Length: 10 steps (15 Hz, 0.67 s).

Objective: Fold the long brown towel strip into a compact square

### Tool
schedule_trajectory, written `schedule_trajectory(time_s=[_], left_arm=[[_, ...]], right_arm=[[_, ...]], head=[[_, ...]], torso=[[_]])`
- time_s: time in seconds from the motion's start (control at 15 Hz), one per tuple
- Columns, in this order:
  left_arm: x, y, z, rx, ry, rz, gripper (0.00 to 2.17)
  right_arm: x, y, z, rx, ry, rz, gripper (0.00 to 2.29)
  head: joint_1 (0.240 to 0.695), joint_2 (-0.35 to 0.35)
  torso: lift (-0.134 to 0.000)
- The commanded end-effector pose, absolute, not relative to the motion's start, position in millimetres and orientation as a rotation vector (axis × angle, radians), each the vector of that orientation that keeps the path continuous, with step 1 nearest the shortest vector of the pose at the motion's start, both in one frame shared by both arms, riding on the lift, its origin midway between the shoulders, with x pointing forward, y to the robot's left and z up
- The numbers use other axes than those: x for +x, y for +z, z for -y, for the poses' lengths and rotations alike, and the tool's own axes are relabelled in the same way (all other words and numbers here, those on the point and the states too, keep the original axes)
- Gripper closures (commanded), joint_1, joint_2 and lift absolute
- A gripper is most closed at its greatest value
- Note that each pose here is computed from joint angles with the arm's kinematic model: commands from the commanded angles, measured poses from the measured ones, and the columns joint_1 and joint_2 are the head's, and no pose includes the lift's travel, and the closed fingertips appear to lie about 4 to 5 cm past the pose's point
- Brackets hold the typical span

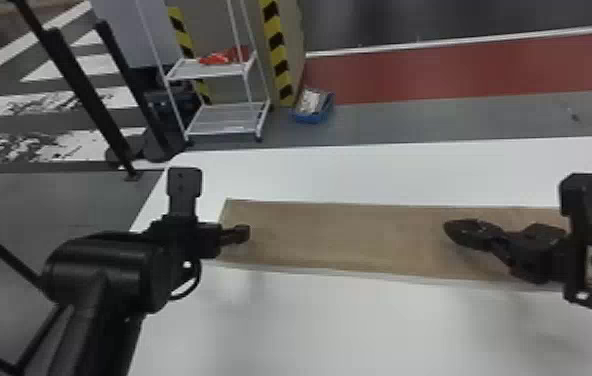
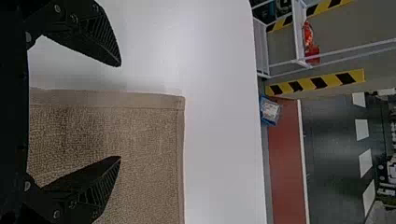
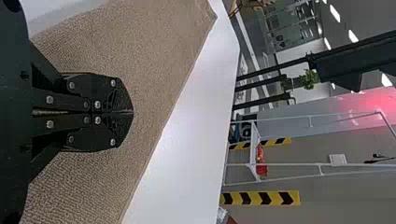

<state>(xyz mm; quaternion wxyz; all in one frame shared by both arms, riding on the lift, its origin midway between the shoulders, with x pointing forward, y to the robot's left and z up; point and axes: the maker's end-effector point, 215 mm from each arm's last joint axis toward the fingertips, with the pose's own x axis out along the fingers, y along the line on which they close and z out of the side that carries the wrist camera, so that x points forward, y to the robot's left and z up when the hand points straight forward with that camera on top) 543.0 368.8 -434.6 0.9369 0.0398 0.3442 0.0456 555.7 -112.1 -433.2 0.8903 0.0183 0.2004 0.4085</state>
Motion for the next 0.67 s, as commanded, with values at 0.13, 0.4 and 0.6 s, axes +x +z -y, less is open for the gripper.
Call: schedule_trajectory(time_s=[0.13,0.4,0.6], left_arm=[[547,-441,-368,0.08,0.087,-0.707,0.33],[547,-446,-368,0.081,0.075,-0.727,0.83],[541,-452,-365,0.072,0.069,-0.756,1.8]], right_arm=[[555,-439,116,0.037,0.844,-0.421,1.86],[555,-439,118,0.035,0.842,-0.413,1.86],[555,-441,118,0.032,0.842,-0.412,1.86]], head=[[0.695,0.25],[0.695,0.245],[0.695,0.243]], torso=[[-0.128],[-0.128],[-0.128]])
